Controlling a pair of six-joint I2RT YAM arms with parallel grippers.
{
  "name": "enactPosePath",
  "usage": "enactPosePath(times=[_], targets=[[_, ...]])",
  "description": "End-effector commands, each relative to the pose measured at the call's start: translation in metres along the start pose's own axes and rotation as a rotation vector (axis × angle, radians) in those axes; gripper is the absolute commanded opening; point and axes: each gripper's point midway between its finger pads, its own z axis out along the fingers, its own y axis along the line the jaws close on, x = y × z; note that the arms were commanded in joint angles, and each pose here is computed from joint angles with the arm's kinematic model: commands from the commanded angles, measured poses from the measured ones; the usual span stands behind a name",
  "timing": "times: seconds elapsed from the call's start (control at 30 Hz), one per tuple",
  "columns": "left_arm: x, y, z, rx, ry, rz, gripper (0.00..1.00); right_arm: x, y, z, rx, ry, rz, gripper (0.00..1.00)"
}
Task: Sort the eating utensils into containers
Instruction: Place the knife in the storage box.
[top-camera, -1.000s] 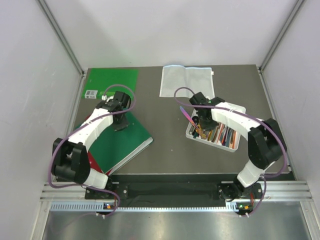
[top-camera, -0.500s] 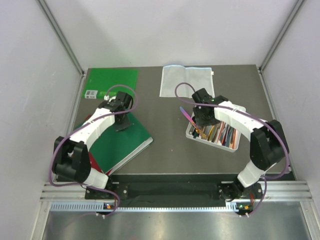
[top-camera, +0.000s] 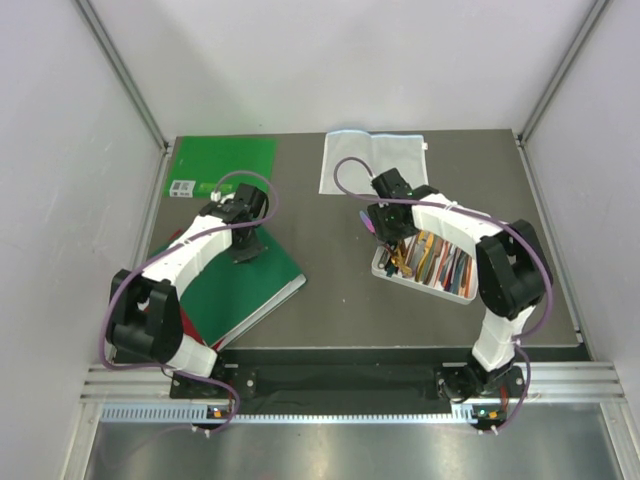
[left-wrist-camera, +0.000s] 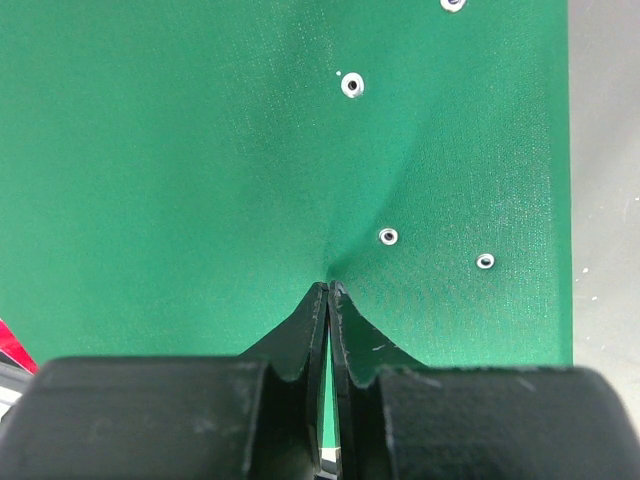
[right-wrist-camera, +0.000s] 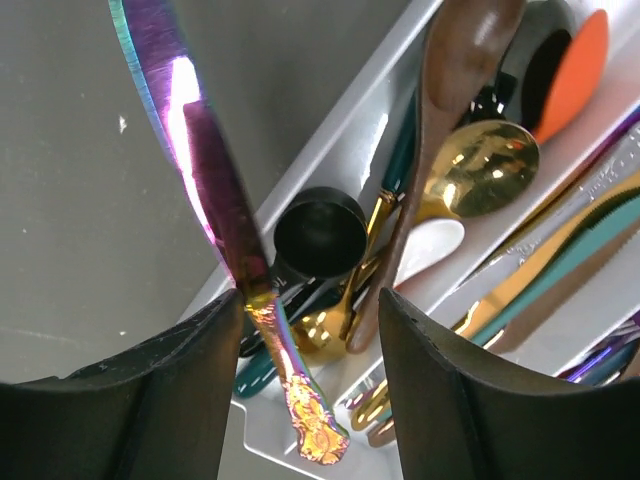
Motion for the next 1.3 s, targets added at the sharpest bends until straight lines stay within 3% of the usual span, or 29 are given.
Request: enactPosePath(times=[0.0, 0.37, 0.5, 0.57, 0.6, 0.63, 1.27], targets=[[-0.014, -0.004, -0.006, 0.002, -0.043, -0.02, 0.08, -0.009, 0.007, 0.006, -0.021, -0.015, -0.017, 0.56], [-0.012, -0.007, -0.002, 0.003, -0.031, -0.017, 0.08, -0.002, 0.017, 0.014, -0.07, 0.029, -0.019, 0.55], [-0.011, -0.004, -0.003, -0.008, -0.033, -0.014, 0.08, 0.004, 0.027, 0.021, -0.121, 0.051, -0.024, 0.38], [-0.011, -0.003, -0.003, -0.009, -0.034, -0.014, 0.08, 0.004, 0.027, 0.023, -0.124, 0.046, -0.015, 0.22], [-0.011, -0.004, -0.004, -0.006, -0.036, -0.013, 0.08, 0.005, 0.028, 0.022, -0.125, 0.046, -0.015, 0.06], [-0.011, -0.004, -0.004, -0.007, -0.035, -0.013, 0.08, 0.003, 0.027, 0.021, -0.122, 0.04, -0.013, 0.0], [-0.009, -0.016, 0.002, 0.02, -0.001, -0.013, 0.08, -0.043, 0.006, -0.049, -0.049, -0.084, 0.006, 0.0]])
